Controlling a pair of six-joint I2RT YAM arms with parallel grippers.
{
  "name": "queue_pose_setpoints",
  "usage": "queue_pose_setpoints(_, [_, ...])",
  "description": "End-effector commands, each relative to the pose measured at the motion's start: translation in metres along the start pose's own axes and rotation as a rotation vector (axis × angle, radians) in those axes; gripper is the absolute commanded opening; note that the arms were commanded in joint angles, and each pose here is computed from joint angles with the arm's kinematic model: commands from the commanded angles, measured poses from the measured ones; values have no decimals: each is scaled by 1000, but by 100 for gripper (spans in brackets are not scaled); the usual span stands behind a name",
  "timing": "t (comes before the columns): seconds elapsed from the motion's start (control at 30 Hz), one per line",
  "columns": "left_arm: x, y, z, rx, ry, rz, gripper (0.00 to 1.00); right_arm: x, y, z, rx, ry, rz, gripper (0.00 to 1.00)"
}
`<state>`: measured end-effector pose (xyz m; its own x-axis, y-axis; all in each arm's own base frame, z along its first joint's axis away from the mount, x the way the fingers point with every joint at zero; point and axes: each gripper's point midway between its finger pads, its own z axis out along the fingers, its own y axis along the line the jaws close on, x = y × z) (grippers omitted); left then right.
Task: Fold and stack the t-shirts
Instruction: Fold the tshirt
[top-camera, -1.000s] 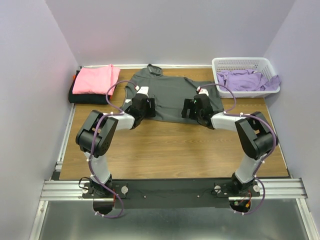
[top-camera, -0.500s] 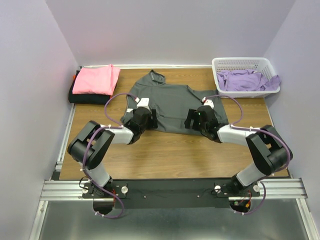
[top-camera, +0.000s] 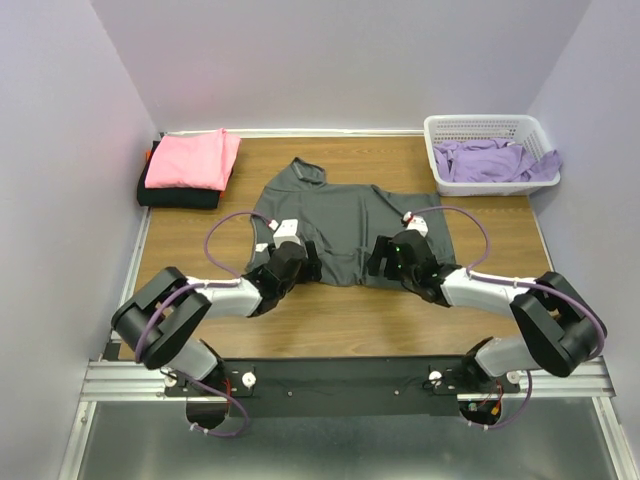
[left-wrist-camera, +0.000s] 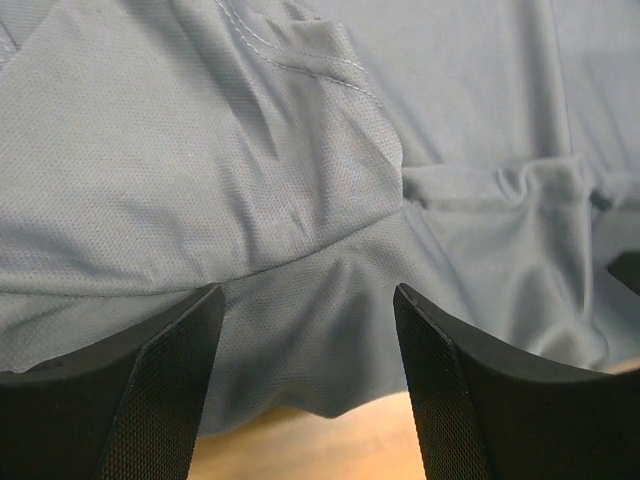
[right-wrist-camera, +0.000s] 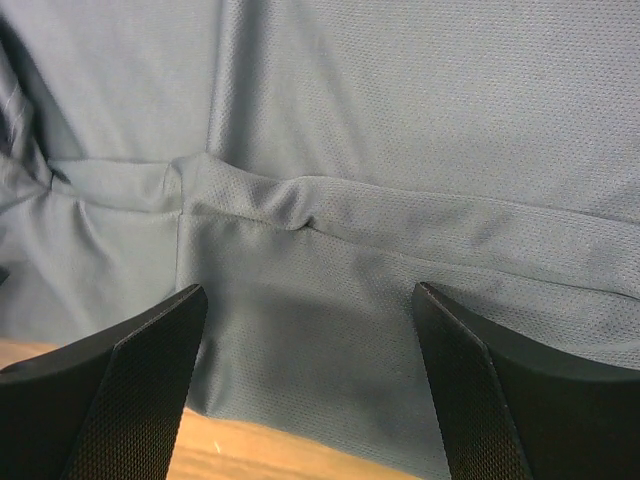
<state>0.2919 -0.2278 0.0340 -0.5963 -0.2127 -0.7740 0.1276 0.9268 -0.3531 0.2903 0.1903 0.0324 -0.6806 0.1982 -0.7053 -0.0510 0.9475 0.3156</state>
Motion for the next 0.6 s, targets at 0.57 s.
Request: queue_pose_setpoints(0.57, [-60, -38, 28, -55, -28, 143, 80, -63, 13, 32, 169, -73, -77, 99])
